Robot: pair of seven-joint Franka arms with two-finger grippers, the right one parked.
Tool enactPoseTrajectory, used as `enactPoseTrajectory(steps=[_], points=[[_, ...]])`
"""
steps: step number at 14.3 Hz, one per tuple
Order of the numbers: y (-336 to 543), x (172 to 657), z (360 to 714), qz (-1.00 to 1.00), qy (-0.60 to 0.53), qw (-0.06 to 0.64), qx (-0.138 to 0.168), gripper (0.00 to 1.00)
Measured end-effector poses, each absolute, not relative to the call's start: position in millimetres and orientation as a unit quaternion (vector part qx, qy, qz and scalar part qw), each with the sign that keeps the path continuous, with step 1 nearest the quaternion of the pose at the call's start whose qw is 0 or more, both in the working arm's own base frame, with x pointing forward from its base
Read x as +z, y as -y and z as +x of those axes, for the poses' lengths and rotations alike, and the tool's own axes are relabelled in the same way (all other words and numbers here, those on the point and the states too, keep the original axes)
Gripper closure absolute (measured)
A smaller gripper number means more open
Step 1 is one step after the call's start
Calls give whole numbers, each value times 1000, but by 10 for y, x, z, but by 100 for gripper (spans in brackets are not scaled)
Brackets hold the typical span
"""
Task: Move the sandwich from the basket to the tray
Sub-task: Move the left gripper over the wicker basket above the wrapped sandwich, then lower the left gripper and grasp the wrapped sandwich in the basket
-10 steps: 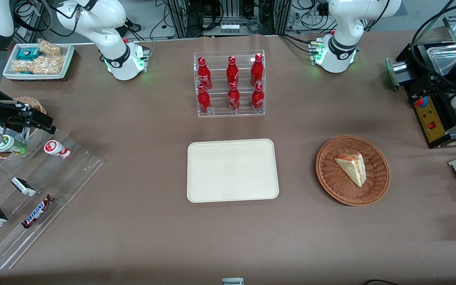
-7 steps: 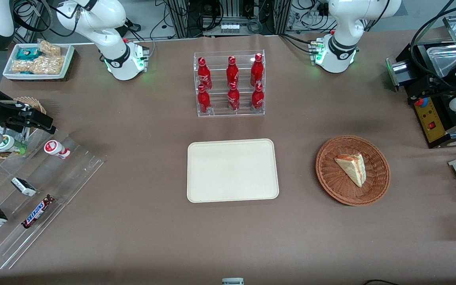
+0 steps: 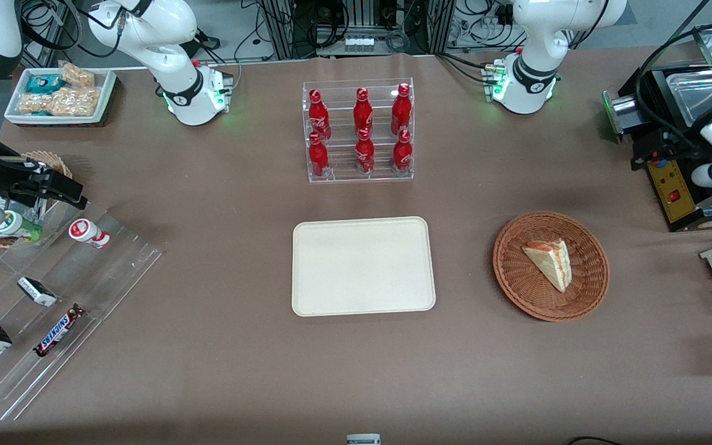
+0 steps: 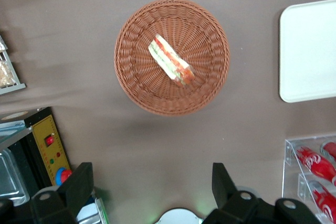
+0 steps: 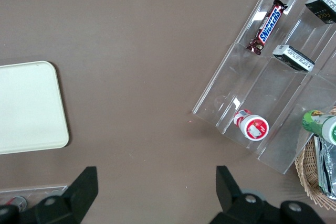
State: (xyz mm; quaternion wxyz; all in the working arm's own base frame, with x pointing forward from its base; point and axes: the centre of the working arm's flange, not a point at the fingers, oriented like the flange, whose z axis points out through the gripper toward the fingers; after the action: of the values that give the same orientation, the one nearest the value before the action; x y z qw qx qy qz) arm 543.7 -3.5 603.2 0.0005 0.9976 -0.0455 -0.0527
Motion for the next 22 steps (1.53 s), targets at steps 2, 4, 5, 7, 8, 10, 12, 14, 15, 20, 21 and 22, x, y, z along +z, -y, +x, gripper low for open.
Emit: enactPoseTrajectory(steps=[2, 4, 5, 7, 8, 10, 12, 14, 15, 20, 21, 22], points=[[37, 5662, 5547, 998, 35, -2, -61, 0], [40, 5186, 5649, 998, 31, -3, -60, 0], [39, 4925, 5678, 998, 30, -4, -53, 0], [36, 4423, 5668, 999, 15, -5, -34, 0], [35, 4205, 5635, 1000, 3, -5, -25, 0], [34, 3833, 5533, 1000, -29, -5, -8, 0], [38, 3595, 5444, 995, -95, -4, 8, 0], [65, 3494, 5399, 982, -188, -2, 15, 0], [84, 3462, 5388, 971, -237, -1, 16, 0], [217, 3140, 5486, 906, -422, 15, 40, 0], [272, 3017, 5500, 901, -432, 16, 41, 0], [315, 2895, 5511, 897, -439, 16, 40, 0]])
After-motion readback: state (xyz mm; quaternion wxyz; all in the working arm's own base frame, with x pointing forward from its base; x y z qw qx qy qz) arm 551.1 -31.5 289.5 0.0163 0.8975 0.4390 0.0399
